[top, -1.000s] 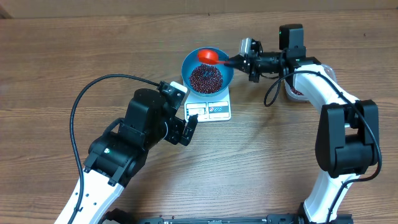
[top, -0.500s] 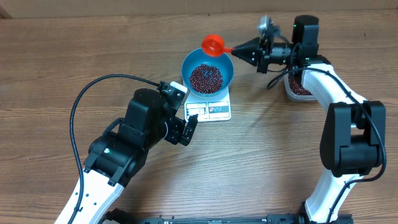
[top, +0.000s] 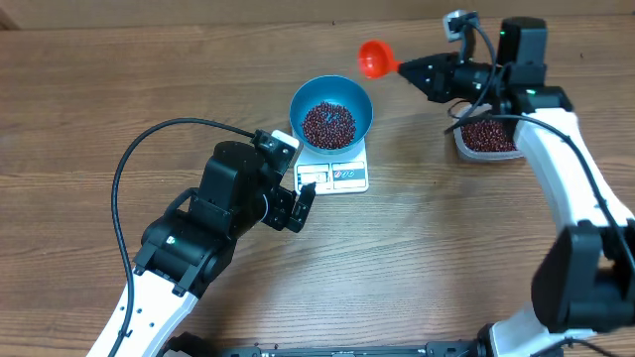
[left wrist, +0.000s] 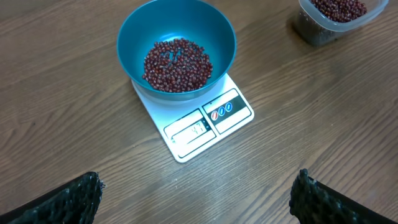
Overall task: Scoop item into bowl and weigh 150g on scale
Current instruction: 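Carry the empty scoop right back to the bean tub, then dip the red scoop into the beans in the tub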
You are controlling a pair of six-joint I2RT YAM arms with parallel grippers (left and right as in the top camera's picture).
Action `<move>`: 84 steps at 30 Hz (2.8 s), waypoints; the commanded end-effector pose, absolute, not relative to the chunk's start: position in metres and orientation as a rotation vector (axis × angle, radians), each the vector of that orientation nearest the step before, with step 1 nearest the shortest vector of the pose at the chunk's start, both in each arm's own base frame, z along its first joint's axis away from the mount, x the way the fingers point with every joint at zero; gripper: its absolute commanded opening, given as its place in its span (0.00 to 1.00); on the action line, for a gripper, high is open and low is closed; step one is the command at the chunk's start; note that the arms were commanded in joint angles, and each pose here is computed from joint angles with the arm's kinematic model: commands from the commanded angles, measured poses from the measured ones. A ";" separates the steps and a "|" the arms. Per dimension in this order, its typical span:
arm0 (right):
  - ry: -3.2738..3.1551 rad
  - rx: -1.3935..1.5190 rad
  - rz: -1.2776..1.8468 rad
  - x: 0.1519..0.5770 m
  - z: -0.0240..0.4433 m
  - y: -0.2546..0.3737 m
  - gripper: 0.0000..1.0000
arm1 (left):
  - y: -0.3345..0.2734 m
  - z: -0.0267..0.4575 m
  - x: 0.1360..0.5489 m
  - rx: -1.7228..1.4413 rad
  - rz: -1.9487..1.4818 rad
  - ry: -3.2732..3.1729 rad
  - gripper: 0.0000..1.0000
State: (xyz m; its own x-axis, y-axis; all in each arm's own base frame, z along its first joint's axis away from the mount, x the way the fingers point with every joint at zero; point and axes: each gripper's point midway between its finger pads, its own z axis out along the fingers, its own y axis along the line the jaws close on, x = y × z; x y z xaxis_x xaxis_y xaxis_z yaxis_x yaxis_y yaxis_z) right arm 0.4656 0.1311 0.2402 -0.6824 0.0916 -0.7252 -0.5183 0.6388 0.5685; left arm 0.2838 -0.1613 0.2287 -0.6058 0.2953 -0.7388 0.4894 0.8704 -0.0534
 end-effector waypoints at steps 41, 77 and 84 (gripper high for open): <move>2.688 0.114 -0.335 0.405 0.137 -0.069 0.04 | -0.163 0.226 0.284 0.556 -0.339 2.272 1.00; 2.807 0.065 -0.018 0.399 0.083 -0.072 0.04 | -0.163 0.226 0.284 0.556 -0.339 2.272 0.99; 2.814 0.040 0.027 0.397 0.082 -0.066 0.04 | -0.162 0.226 0.284 0.556 -0.338 2.272 1.00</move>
